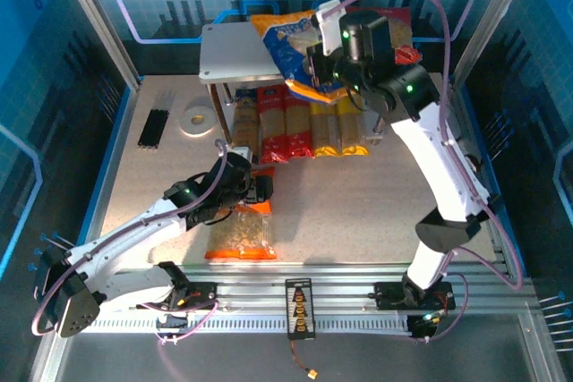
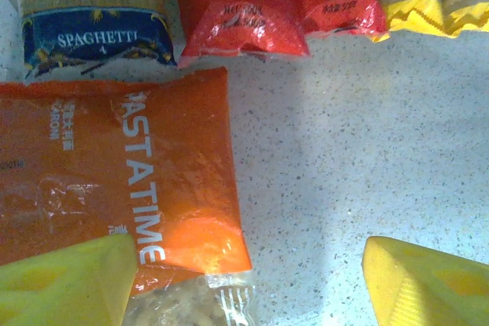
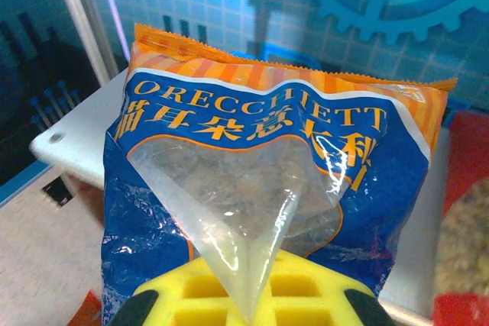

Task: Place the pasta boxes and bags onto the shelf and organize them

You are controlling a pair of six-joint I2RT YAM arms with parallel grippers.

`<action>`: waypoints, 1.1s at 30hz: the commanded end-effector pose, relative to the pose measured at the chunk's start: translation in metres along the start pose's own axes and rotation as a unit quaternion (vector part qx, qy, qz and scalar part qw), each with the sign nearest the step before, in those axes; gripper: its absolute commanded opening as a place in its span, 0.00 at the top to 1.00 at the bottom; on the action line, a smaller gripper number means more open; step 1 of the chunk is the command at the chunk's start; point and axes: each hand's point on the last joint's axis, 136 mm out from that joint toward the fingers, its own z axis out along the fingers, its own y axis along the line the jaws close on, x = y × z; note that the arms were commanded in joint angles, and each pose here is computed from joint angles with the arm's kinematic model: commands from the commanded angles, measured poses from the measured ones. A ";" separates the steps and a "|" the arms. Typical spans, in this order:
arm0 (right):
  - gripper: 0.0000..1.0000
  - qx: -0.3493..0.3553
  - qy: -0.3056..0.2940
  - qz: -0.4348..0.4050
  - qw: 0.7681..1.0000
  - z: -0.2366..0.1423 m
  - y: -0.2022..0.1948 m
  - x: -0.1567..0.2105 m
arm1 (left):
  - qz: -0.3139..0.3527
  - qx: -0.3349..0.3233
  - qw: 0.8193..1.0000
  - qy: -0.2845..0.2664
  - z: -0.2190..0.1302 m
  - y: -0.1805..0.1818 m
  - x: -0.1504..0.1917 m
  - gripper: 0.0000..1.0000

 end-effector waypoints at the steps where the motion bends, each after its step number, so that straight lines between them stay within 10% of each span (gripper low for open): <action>1: 1.00 0.032 -0.137 0.022 0.990 -0.018 -0.026 -0.076 | 0.014 0.010 1.000 0.001 -0.007 -0.004 -0.007 0.21; 33: 1.00 0.182 -0.173 0.014 0.968 0.044 -0.090 -0.081 | -0.011 -0.006 1.000 0.008 0.000 0.015 0.001 0.22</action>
